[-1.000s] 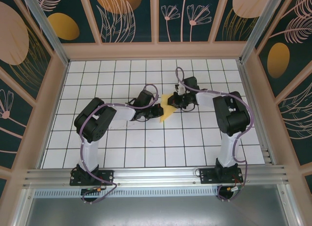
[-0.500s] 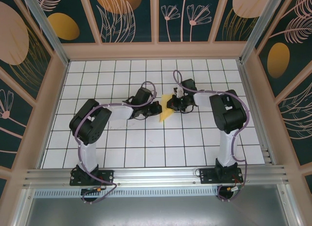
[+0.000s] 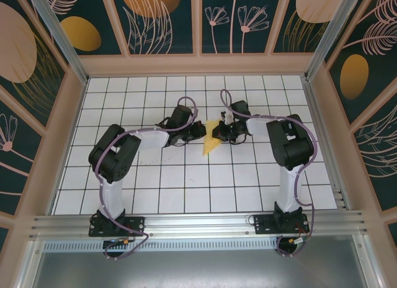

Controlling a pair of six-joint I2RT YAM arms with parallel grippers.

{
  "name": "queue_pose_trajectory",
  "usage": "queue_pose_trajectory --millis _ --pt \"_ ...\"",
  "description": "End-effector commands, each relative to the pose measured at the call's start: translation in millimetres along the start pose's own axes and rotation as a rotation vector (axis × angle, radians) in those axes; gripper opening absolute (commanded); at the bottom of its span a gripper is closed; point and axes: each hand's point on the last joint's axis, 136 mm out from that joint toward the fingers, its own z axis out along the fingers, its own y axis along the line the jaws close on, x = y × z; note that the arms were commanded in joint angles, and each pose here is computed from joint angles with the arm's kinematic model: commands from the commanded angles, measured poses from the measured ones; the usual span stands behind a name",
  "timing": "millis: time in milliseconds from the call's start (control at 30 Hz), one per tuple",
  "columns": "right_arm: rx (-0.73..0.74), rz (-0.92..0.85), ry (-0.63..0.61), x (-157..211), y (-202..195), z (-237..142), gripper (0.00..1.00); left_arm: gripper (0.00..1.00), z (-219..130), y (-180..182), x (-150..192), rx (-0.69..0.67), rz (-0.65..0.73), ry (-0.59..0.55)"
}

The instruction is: Fold a paper plane with a square sheet of paper (pick it up from the middle)

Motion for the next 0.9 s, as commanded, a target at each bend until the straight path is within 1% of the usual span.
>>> queue_pose_trajectory --millis 0,167,433,633,733,867 --pt "0.095 0.051 0.014 6.6 -30.9 9.3 0.02 0.07 11.9 -2.9 -3.5 0.028 0.002 0.012" --pt "0.07 0.056 0.006 3.7 -28.4 6.8 0.02 0.0 24.7 9.3 2.2 -0.005 -0.002 0.042" --pt "-0.013 0.037 -0.01 -1.7 -11.8 -0.1 0.0 0.0 36.3 25.4 13.5 -0.039 -0.011 0.083" --pt "-0.125 -0.023 -0.056 -8.7 23.9 -20.2 0.0 0.0 40.0 47.0 25.3 -0.106 -0.022 0.107" --pt "-0.179 -0.014 -0.045 6.1 40.0 -24.3 0.0 0.0 39.3 52.2 27.8 -0.124 -0.023 0.107" --pt "-0.179 0.05 -0.031 31.5 42.4 -18.5 0.02 0.0 38.5 56.8 29.8 -0.138 -0.022 0.105"
